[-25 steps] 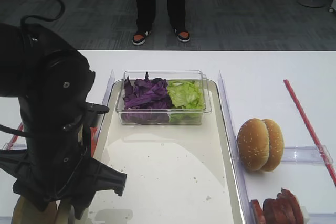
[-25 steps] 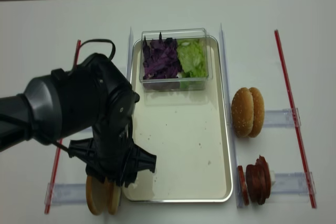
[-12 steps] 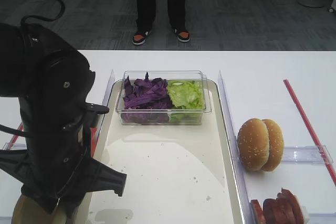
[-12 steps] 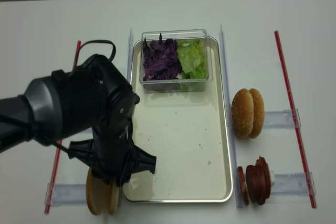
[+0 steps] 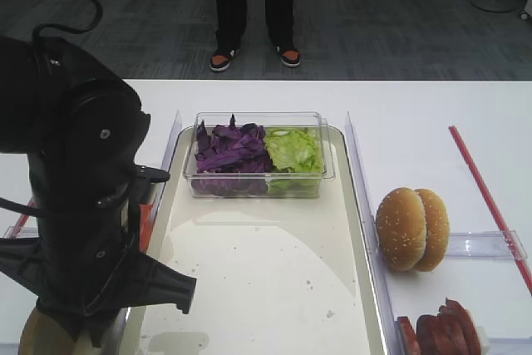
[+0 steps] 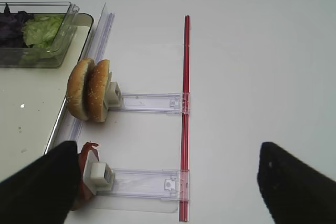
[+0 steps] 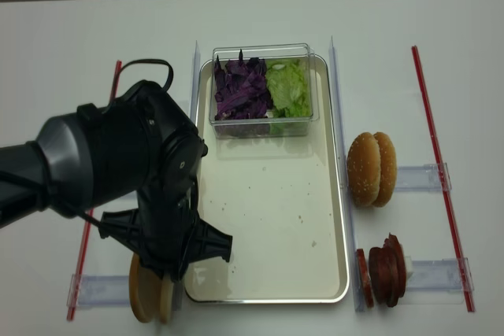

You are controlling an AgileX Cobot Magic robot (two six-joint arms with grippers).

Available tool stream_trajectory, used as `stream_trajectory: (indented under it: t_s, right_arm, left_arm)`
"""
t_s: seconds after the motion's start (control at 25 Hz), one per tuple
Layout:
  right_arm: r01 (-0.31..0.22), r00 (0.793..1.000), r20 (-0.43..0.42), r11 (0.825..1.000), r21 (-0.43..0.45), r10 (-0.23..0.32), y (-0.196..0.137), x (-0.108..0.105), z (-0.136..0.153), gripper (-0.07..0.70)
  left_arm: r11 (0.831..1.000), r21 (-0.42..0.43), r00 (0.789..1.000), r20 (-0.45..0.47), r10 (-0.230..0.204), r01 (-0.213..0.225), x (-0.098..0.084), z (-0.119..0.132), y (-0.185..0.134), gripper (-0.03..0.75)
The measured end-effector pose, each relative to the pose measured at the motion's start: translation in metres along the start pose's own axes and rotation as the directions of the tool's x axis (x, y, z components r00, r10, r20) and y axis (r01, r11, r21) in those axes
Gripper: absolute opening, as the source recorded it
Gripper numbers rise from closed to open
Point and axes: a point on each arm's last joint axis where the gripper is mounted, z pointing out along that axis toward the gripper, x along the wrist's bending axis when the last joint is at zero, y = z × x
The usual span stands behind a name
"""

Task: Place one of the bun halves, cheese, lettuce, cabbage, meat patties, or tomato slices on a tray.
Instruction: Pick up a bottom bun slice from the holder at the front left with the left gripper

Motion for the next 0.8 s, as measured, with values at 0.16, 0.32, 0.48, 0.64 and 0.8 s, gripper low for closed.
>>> stream_trajectory:
  t_s: [0.16,0.32,0.48,0.64,0.8]
  right_arm:
    - [0.000,1.000,0.000,1.000,0.000,0.000,0.000,0.000,0.000,0.693]
    - [0.000,1.000,0.000,1.000,0.000,0.000,0.000,0.000,0.000,0.693]
    - [0.000,1.000,0.000,1.000,0.000,0.000,0.000,0.000,0.000,0.693]
    - [0.000,1.000,0.000,1.000,0.000,0.000,0.000,0.000,0.000,0.693]
    - [0.000,1.000,0.000,1.000,0.000,0.000,0.000,0.000,0.000,0.693]
  left_arm:
    - [1.000,0.007,1.000,-0.005,0.004,-0.004,0.000,0.000,-0.001,0.078]
    - [1.000,0.007,1.000,-0.007,0.025,-0.025,-0.001,-0.010,0.003,0.076]
    - [0.998,-0.052,0.999,0.030,0.043,-0.041,-0.007,-0.031,0.013,0.076]
    - [0.992,-0.107,0.995,0.073,0.072,-0.064,-0.012,-0.048,0.021,0.072]
    - [0.990,-0.125,0.993,0.083,0.082,-0.072,-0.011,-0.053,0.021,0.071]
